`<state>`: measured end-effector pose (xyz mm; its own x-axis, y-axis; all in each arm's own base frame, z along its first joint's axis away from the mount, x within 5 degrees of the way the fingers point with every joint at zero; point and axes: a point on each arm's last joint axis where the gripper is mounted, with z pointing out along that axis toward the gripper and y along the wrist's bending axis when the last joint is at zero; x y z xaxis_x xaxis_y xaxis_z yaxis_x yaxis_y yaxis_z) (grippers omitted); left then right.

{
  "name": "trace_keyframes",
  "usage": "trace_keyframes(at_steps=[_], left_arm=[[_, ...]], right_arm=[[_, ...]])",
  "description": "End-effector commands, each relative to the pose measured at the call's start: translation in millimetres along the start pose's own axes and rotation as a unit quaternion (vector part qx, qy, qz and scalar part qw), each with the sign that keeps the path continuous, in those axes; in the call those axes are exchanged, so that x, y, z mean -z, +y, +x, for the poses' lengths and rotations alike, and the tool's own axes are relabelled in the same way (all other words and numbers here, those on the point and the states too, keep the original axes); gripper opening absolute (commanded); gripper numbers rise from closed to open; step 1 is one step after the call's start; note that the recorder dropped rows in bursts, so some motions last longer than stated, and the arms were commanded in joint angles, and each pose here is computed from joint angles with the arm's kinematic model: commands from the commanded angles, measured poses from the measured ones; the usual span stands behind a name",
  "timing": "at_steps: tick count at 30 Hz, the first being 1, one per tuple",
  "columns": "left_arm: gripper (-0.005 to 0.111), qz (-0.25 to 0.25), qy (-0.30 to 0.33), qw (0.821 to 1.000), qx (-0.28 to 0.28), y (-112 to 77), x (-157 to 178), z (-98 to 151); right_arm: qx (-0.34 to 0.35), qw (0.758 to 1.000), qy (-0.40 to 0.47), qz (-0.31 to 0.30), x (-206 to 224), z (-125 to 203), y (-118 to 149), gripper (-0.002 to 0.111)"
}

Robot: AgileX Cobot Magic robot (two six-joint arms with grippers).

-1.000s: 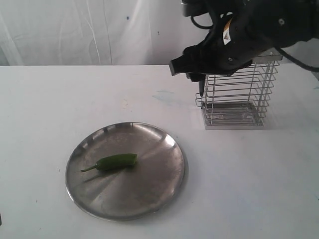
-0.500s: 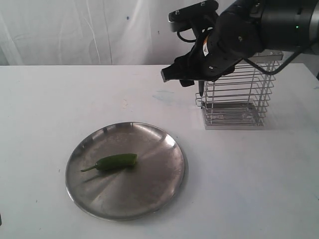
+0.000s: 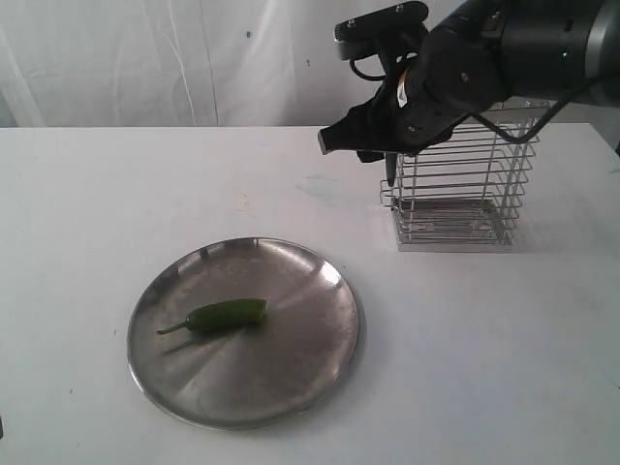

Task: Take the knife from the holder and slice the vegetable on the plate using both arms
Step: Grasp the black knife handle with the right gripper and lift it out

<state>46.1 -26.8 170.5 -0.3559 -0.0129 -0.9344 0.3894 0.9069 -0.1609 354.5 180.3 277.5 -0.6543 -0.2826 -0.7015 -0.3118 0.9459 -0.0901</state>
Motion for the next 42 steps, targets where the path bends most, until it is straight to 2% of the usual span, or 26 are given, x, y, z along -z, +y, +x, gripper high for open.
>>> trace_keyframes(at_steps=[1,7,9,21,32,42], left_arm=[[0.0,0.005,0.002,1.0,0.003,-0.5,0.0,1.1],[0.0,0.005,0.002,1.0,0.003,-0.5,0.0,1.1],[0.0,0.005,0.002,1.0,0.003,-0.5,0.0,1.1],[0.0,0.005,0.002,1.0,0.003,-0.5,0.0,1.1],[0.0,0.005,0.002,1.0,0.003,-0.5,0.0,1.1],[0.0,0.005,0.002,1.0,0.003,-0.5,0.0,1.1]], right_arm=[[-0.004,1.0,0.007,0.008,-5.8,1.4,-5.9,0.045],[-0.005,1.0,0.022,0.016,-6.4,3.8,-8.4,0.025],[-0.004,1.0,0.022,0.018,-6.4,3.8,-8.9,0.021],[-0.004,0.999,0.023,0.026,3.9,1.7,-13.0,0.021],[-0.03,0.999,-0.014,0.038,89.4,-11.2,-28.9,0.017],[-0.004,0.999,-0.049,0.004,158.5,14.2,-18.3,0.017]])
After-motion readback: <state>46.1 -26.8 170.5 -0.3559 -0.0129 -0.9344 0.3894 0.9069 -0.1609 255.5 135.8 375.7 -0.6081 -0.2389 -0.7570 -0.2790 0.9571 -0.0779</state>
